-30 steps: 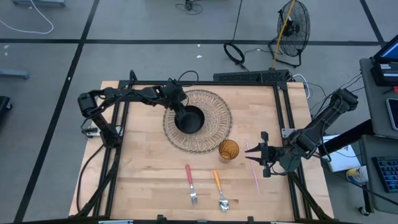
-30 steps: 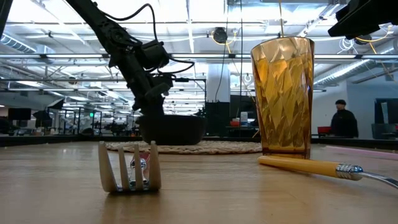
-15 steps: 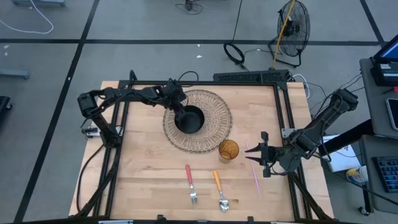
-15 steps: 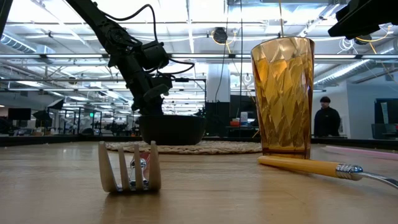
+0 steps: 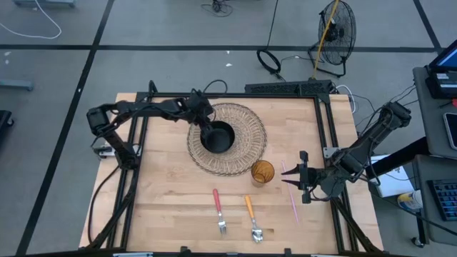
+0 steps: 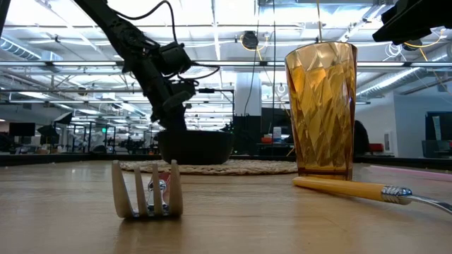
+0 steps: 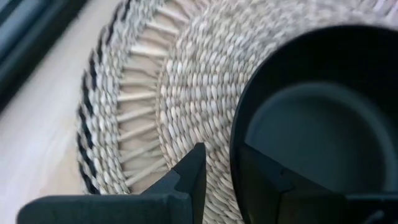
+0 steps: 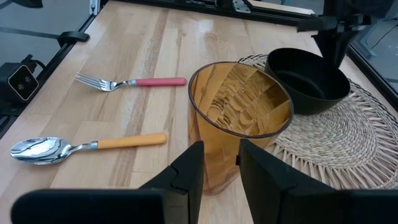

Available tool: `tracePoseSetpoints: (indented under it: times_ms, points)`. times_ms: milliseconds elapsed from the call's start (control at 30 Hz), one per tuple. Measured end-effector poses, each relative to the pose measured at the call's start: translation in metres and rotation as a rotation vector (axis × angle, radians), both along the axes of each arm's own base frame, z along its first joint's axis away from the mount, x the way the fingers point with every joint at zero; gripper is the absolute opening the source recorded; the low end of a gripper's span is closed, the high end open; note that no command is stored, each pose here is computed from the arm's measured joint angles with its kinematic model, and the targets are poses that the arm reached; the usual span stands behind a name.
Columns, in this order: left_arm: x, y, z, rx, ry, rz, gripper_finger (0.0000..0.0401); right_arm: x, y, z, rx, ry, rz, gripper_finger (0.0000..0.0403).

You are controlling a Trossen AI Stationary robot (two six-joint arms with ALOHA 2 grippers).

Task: Pick & Place Utensil
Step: Put the pink fork into the black bowl on the woven mat

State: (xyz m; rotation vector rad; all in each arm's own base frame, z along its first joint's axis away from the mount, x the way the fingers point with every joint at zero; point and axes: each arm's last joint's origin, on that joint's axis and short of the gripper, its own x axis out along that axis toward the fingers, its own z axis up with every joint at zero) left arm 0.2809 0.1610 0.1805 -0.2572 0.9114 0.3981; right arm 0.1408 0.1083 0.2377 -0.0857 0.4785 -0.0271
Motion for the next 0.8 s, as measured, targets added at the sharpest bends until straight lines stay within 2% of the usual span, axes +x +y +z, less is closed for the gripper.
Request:
tracePoseSetpoints:
  times_ms: [233,367,633,800]
  points:
    - [-0.009,-0.006,0.034,0.068,-0.091,-0.013,0.0093,0.0,0.0,0.0,0.0,0.0,0.0,0.0089]
    - [-0.018,-0.02,0.065,0.12,-0.181,-0.038,0.0093,0.0,0.0,0.0,0.001,0.0,0.0,0.0089]
    - [-0.043,-0.079,0.122,0.212,-0.331,-0.227,0.0093,0.0,0.0,0.0,0.004,-0.002,-0.001,0.0089]
    - [-0.052,-0.124,0.134,0.19,-0.361,-0.396,0.0093,0.0,0.0,0.0,0.005,-0.003,-0.001,0.0089]
